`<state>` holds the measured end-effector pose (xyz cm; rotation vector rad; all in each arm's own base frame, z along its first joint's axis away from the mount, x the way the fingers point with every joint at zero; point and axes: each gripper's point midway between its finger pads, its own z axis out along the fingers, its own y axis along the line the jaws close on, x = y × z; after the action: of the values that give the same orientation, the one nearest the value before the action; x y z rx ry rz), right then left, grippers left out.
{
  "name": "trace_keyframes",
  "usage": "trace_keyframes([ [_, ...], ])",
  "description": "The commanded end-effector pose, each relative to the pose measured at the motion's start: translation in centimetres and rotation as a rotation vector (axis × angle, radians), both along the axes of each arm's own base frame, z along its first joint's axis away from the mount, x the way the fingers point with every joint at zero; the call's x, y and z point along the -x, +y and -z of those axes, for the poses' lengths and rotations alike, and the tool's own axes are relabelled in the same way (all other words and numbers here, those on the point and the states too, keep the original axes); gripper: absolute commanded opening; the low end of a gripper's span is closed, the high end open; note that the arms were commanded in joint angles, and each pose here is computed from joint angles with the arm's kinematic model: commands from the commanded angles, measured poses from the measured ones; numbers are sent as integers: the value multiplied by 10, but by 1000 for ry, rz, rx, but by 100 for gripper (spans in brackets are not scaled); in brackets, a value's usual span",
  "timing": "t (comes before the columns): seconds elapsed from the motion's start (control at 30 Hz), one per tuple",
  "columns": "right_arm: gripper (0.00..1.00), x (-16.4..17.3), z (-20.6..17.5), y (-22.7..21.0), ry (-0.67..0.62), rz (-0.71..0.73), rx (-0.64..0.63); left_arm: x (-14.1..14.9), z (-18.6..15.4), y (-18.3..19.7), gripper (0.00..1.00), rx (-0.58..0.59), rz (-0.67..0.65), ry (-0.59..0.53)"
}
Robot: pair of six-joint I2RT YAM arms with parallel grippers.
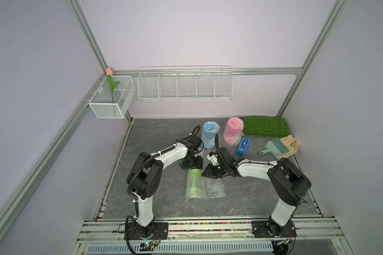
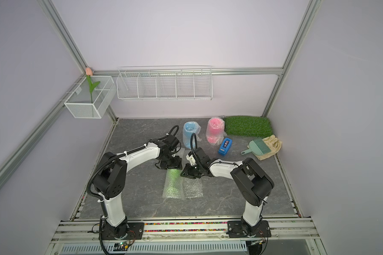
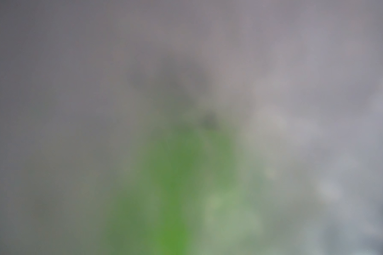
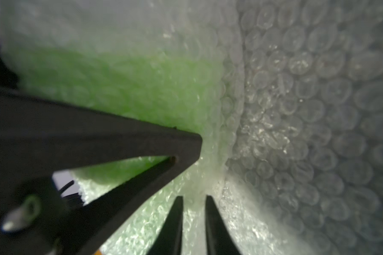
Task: Wrap wine glasses in bubble wrap
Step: Wrap the wine glass in bubble wrap.
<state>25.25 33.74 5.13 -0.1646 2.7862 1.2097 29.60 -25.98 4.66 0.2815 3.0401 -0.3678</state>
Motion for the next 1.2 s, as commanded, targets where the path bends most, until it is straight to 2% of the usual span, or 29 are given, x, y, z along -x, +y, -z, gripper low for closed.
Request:
trace_keyframes([
  [0.0, 37, -1, -21, -3, -47, 59, -10, 3, 23, 19, 51, -113, -35, 37],
  [0.13, 49, 15, -14, -10, -20, 78, -10, 4, 25, 18, 51, -114, -34, 39],
  [0.23, 53, 25, -14, 4, 16, 33, -81, 4, 25, 16, 51, -110, -32, 39],
  [0.3, 52, 27, -14, 12, 32, 18, -123, 3, 24, 16, 51, -110, -30, 37],
  [0.4, 42, 29, -6, 15, 53, 20, -125, 3, 23, 16, 51, -108, -30, 36],
  [0.5, 25, 26, 5, 7, 45, 43, -74, 2, 21, 15, 51, -104, -30, 28],
  [0.57, 18, 26, 10, 1, 41, 52, -39, 0, 17, 14, 51, -97, -30, 15],
  [0.63, 15, 26, 14, -3, 42, 61, -23, -2, 10, 13, 59, -78, -29, -8],
  [0.73, 14, 27, 18, -7, 53, 72, -9, -6, -5, 10, 82, -47, -29, -53],
  [0.8, 13, 26, 19, -9, 54, 77, -5, -9, -17, 9, 90, -31, -31, -83],
  [0.83, 13, 26, 20, -10, 56, 79, -3, -10, -23, 8, 98, -22, -32, -97],
  [1.07, 12, 25, 24, -16, 64, 90, 13, -13, -61, 10, 100, 29, -34, -182],
  [1.17, 12, 24, 24, -19, 68, 92, 18, -9, -66, 10, 100, 66, -29, -179],
])
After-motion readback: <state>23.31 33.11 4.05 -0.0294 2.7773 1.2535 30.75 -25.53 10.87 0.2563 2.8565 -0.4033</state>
